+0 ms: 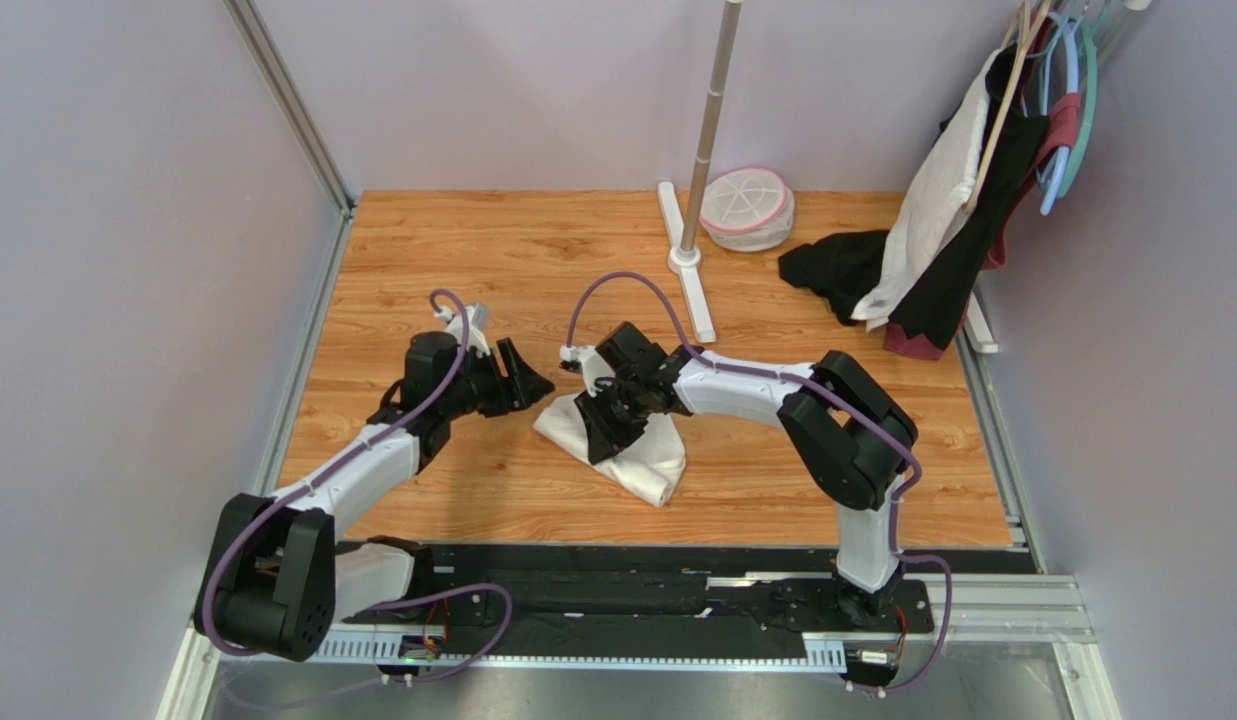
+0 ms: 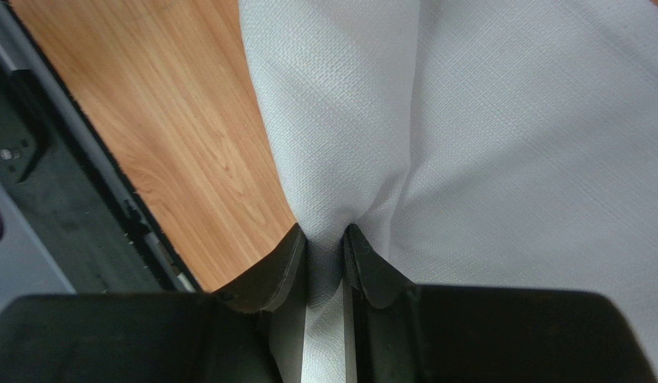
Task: Fold the napkin, place the utensils inside, and roll it up
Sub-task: Roll the napkin with the utensil
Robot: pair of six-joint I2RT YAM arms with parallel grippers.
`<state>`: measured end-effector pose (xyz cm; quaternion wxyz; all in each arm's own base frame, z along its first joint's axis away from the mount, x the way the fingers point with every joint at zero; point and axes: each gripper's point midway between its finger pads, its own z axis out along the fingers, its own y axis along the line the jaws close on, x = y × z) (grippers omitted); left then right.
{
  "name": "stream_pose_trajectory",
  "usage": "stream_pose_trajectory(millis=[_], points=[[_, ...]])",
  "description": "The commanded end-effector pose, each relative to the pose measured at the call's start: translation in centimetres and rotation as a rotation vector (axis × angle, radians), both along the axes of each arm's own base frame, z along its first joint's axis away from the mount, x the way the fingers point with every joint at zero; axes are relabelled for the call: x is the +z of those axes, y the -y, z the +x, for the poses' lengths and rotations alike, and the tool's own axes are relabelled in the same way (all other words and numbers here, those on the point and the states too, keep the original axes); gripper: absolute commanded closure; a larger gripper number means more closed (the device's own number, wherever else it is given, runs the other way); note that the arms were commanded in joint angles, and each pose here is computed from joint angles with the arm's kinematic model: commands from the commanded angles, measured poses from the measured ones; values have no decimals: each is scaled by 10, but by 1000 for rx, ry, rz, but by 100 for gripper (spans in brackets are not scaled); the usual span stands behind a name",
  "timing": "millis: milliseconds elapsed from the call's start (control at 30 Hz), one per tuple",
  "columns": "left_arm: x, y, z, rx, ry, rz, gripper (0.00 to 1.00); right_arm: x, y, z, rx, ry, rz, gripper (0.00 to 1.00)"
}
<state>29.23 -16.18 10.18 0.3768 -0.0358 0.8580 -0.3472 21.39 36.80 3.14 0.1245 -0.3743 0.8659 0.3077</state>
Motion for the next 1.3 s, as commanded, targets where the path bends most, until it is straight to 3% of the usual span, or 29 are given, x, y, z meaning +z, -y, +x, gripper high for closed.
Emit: stream_pose_trajectory(millis=[0,400,833,933,967,1000,1100,1267], points=[[-7,-5,-3,-21,47,36,34,-7,8,-27,17,-301,28,81],[-26,12,-11,-118,41,-30,34,-9,10,-19,35,-522,170,80],[-39,37,-13,-212,16,-129,43,-16,12,-6,14,-577,207,79],[-49,45,-17,-238,-26,-156,61,-14,12,-3,7,-574,209,76],[-51,46,-18,-244,-33,-158,75,-13,12,-2,8,-572,212,75],[-53,46,-18,-243,-41,-157,83,-11,11,-1,4,-569,213,73],[-59,44,-16,-223,-68,-144,99,2,11,4,-2,-540,220,61],[-70,41,-12,-200,-167,-92,100,29,19,22,-53,-389,181,45]])
